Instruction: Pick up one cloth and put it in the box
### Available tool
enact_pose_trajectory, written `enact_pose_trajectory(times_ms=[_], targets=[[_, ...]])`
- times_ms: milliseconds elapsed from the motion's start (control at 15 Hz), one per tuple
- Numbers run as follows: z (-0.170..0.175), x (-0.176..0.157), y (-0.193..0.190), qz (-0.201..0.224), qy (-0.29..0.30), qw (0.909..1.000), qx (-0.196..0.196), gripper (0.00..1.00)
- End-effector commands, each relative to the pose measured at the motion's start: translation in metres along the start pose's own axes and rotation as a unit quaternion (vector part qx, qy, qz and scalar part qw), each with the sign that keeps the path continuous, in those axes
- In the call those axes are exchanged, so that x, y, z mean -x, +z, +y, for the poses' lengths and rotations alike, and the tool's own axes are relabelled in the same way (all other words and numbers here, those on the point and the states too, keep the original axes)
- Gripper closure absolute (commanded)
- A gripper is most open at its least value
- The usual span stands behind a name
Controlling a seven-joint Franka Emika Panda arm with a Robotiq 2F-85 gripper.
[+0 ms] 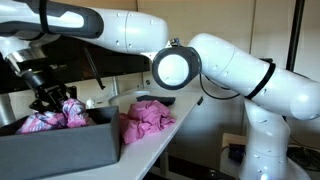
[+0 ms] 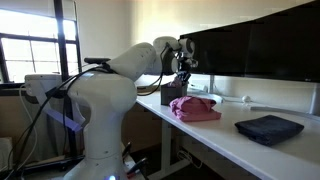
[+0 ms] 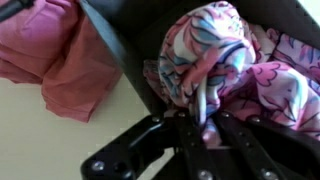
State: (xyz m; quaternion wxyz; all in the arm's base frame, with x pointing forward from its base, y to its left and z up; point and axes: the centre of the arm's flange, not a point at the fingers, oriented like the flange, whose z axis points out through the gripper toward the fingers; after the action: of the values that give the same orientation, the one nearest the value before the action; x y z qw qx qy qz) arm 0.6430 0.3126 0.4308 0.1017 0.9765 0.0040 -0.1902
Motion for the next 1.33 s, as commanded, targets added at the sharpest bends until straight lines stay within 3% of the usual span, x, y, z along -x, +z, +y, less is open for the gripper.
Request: enact_pose_trajectory(times_ms=[0, 67, 200, 667, 800, 1267], targets=[[0.002, 0.031, 0.031, -0.003, 0.013, 0.9997, 0.019, 0.90], [-0.001, 0.032, 0.031, 0.000, 0.012, 0.9998, 0.018, 0.56], [-0.005, 0.037, 0.028, 0.007, 0.007, 0.9999, 0.014, 0.49], [-0.012, 0.052, 0.014, 0.031, -0.009, 0.9995, 0.007, 0.05], [-0.009, 0.062, -0.002, 0.055, -0.011, 0.9984, -0.002, 0.00], [0.009, 0.105, -0.046, 0.107, -0.011, 0.9933, -0.041, 0.00]])
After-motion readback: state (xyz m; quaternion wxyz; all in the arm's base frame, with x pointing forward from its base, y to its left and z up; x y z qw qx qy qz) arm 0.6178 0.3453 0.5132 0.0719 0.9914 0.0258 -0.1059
